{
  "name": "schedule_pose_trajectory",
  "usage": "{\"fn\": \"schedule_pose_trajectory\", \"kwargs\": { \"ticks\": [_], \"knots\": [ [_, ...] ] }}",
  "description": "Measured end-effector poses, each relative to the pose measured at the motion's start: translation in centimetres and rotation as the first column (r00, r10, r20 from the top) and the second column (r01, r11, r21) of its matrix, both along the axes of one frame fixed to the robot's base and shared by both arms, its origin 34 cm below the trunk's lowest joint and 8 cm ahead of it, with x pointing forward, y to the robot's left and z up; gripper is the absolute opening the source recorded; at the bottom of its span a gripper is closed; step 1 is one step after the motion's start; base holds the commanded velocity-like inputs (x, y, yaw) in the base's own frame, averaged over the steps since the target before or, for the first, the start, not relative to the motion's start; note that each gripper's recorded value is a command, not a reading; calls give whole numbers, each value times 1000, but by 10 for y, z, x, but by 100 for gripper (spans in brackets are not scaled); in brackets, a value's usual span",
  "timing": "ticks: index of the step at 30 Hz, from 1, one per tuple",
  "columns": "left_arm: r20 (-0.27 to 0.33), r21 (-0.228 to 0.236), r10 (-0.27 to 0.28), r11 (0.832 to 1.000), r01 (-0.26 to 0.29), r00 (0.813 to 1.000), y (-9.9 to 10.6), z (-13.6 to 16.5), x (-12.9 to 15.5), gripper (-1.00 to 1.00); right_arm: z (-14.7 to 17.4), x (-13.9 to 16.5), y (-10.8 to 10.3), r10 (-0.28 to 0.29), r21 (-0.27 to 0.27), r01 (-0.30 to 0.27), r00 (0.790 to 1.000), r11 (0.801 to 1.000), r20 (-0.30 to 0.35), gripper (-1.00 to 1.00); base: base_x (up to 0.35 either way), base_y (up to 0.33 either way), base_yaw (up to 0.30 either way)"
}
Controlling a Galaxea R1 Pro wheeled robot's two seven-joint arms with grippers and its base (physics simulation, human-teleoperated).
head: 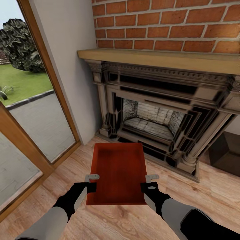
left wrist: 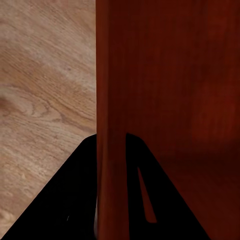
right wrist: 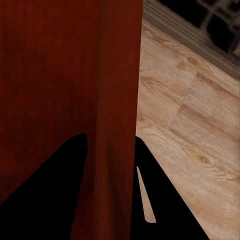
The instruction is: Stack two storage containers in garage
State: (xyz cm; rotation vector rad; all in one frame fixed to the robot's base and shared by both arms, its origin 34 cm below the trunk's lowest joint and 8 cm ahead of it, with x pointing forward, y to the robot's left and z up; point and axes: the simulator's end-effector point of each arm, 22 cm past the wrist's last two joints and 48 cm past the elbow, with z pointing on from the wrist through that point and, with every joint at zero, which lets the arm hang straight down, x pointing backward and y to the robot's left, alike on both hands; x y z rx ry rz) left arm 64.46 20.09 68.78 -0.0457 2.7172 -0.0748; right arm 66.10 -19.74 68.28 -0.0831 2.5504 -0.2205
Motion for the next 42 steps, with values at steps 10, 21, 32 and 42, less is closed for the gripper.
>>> {"fn": "schedule_pose_trajectory", "kwargs": {
  "ticks": [10, 21, 32, 42],
  "knots": [
    [16, 1, -2, 1000, 2, 1000, 0, 8, 5, -100, 9, 5, 0, 0, 0, 0, 1000, 1000, 16, -100, 0, 0, 0],
    [34, 2, -3, 1000, 3, 999, 0, 18, 10, -100, 18, 10, 0, 0, 1, 0, 999, 1000, 34, -100, 0, 0, 0],
    [51, 1, -3, 1000, 3, 999, 0, 27, 14, -100, 27, 14, 0, -1, 1, 1, 999, 1000, 50, -100, 0, 0, 0],
    [66, 1, -1, 1000, 1, 998, 0, 35, 17, -100, 36, 18, 0, 0, 0, 0, 998, 1000, 66, -100, 0, 0, 0]
  ]
}}
